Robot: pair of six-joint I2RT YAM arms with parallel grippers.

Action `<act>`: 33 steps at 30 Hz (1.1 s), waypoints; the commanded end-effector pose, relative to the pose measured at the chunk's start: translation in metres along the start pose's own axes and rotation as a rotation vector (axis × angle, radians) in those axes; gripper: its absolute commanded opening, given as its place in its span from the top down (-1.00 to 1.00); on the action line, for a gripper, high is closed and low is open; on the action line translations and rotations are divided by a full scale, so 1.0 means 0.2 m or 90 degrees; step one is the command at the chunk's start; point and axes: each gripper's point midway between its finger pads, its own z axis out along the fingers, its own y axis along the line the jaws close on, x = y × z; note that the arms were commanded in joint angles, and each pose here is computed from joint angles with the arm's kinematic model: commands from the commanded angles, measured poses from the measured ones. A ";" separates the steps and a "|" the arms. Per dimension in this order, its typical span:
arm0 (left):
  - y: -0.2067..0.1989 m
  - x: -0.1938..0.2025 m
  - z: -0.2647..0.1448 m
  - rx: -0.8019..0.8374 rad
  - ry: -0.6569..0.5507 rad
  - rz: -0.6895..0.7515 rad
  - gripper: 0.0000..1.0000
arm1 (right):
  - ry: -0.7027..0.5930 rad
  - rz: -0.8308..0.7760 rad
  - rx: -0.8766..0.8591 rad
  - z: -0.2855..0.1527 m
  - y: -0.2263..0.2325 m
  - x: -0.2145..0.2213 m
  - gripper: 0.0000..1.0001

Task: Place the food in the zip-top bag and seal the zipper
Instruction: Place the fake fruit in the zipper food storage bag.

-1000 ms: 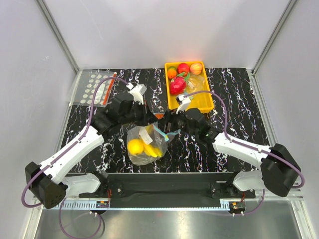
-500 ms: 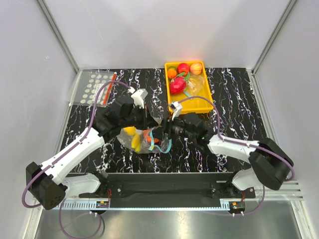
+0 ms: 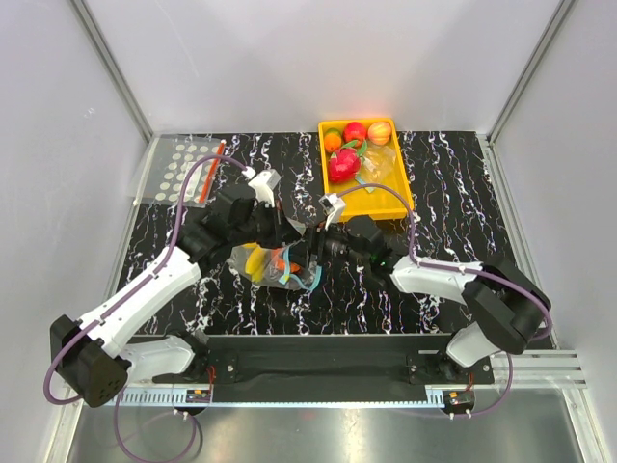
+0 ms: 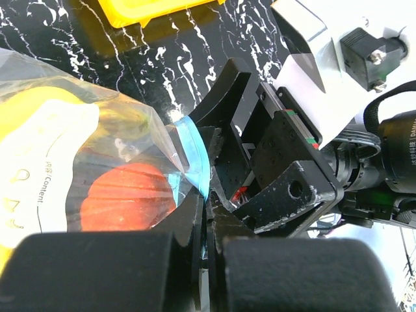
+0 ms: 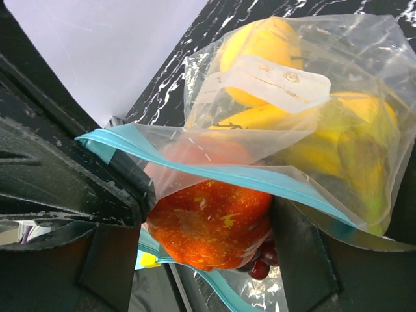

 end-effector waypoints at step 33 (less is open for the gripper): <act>-0.36 -0.27 -0.10 0.258 -0.071 -0.059 1.00 | -0.069 -0.048 0.166 -0.40 0.15 -0.37 -0.96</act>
